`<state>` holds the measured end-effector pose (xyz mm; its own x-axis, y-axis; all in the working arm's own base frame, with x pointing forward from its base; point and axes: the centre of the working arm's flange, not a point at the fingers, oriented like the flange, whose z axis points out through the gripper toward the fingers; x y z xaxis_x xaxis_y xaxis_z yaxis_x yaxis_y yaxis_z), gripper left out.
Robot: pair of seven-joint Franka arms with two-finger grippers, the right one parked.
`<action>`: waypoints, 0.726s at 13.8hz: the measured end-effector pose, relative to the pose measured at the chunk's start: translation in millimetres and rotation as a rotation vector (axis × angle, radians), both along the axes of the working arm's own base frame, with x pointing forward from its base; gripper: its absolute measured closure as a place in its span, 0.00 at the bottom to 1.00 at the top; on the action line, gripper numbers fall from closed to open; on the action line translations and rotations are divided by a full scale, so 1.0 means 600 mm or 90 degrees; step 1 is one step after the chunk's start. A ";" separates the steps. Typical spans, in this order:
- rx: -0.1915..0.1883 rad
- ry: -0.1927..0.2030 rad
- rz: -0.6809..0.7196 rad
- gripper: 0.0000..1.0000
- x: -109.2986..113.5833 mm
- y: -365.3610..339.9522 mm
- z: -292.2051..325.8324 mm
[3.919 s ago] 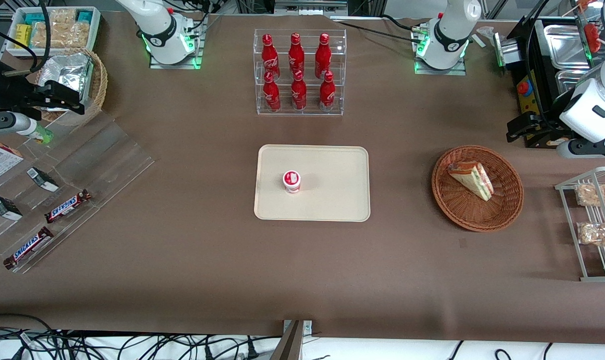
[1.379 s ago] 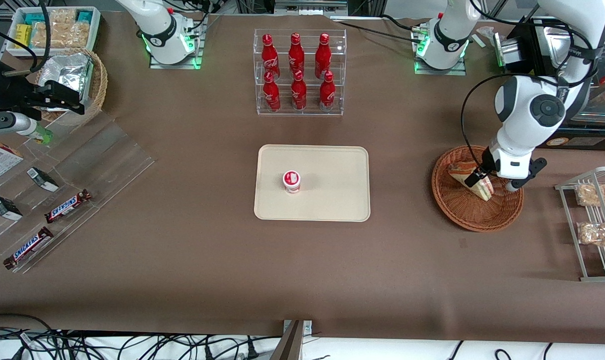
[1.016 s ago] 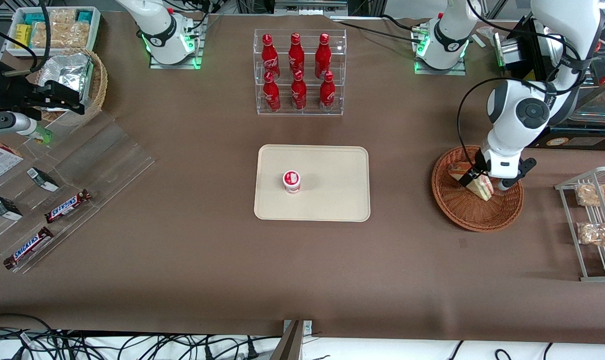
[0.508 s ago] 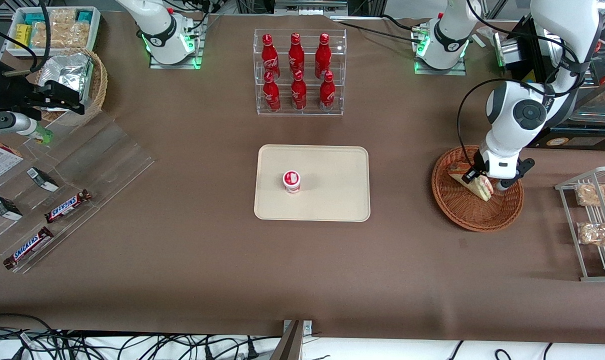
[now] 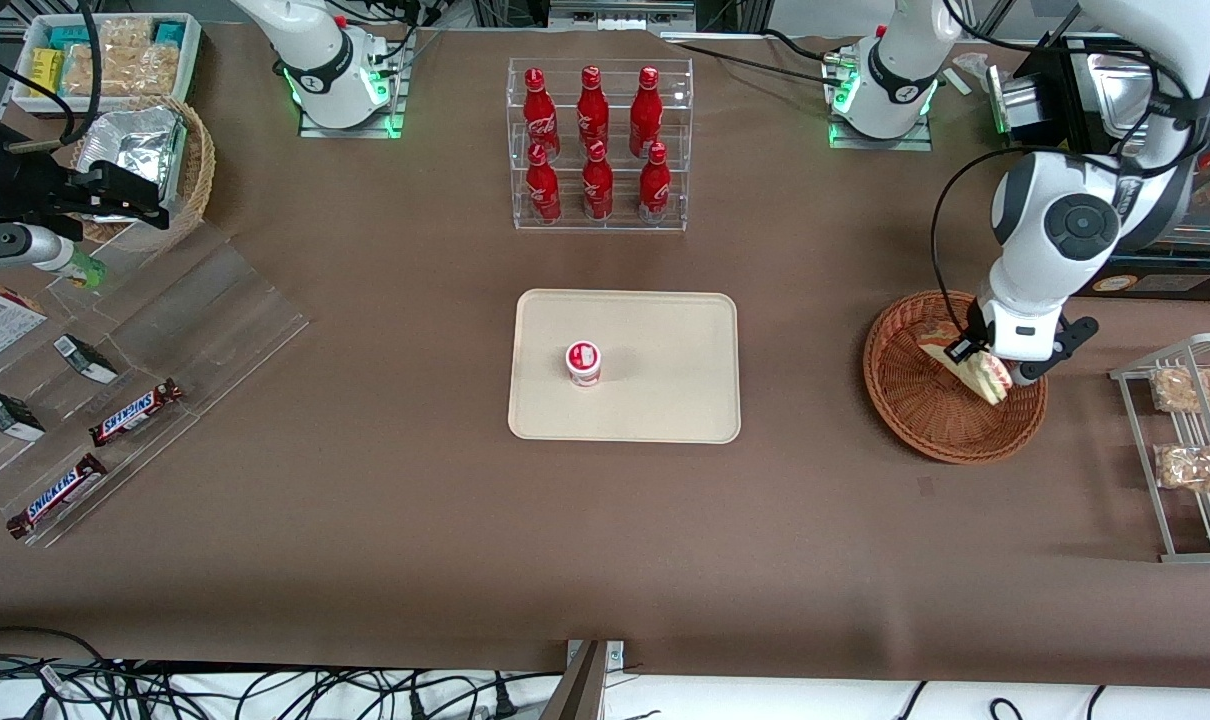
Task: Place sandwich from basket to tray
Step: 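Close the left gripper on the sandwich and lift it from the basket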
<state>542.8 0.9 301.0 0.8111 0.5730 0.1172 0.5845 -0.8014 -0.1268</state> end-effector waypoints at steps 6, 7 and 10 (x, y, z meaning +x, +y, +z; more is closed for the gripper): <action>0.000 0.061 -0.083 0.81 0.073 -0.059 0.223; -0.016 0.059 -0.101 0.81 0.079 -0.077 0.254; -0.052 0.049 -0.164 0.81 0.087 -0.155 0.315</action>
<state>595.0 -92.0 490.2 0.9359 0.3522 0.0108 0.3516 -0.9316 -0.0919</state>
